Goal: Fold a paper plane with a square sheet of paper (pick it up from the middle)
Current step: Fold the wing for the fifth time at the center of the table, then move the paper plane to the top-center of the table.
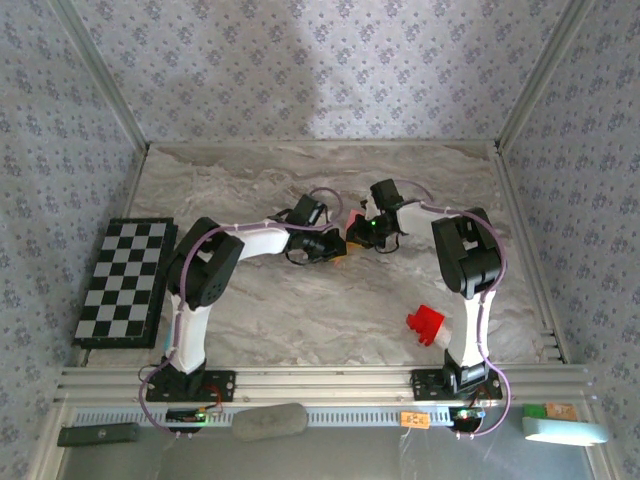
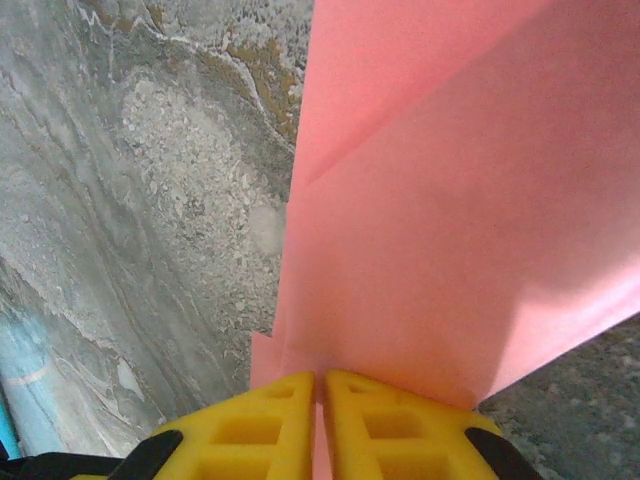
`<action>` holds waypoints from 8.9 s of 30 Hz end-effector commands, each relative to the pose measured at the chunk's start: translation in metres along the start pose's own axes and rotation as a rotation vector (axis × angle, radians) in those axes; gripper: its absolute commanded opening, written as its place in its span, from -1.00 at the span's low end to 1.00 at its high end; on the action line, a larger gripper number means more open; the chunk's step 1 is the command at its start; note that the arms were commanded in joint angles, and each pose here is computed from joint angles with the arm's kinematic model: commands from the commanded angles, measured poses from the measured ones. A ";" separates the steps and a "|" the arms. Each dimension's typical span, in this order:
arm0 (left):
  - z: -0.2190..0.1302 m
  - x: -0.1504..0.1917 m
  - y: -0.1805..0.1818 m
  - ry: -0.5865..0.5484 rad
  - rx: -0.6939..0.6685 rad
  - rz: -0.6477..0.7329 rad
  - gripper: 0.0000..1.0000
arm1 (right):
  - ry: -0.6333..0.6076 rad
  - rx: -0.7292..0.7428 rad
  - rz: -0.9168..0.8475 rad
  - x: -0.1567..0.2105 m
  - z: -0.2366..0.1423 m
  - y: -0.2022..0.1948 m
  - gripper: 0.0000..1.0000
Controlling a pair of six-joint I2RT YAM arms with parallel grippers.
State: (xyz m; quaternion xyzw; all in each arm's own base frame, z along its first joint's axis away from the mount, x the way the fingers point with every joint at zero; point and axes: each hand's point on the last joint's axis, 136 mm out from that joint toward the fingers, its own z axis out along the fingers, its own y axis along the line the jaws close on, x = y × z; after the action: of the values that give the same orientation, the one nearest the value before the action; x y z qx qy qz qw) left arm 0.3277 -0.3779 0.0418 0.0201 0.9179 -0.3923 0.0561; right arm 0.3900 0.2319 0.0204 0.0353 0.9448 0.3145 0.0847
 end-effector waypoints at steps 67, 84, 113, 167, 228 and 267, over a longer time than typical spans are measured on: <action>-0.026 0.030 0.063 -0.067 -0.143 -0.100 -1.00 | 0.136 0.015 0.044 0.058 0.019 0.027 -0.71; -0.021 0.060 0.103 0.062 -0.308 -0.145 -1.00 | 0.032 -0.016 -0.039 0.003 0.004 0.011 -0.70; -0.019 0.059 0.102 0.075 -0.327 -0.137 -1.00 | -0.241 0.030 -0.070 -0.056 -0.081 0.010 -0.74; -0.075 -0.005 -0.008 -0.108 -0.143 0.039 -0.59 | -0.281 0.128 0.046 -0.064 -0.085 -0.030 -0.56; -0.228 -0.017 0.127 -0.530 -0.321 -0.179 0.98 | -0.269 0.491 0.066 0.005 -0.037 0.048 -1.00; -0.126 -0.021 0.069 -0.330 0.154 -0.275 0.25 | -0.062 -0.275 0.004 0.018 0.024 0.051 -0.94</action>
State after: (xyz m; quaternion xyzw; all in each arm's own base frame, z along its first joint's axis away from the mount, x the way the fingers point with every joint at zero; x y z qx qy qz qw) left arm 0.3273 -0.2203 0.0572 -0.1922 0.8729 -0.4283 0.1329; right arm 0.3786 0.2913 0.0334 0.0257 0.8942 0.4293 0.1239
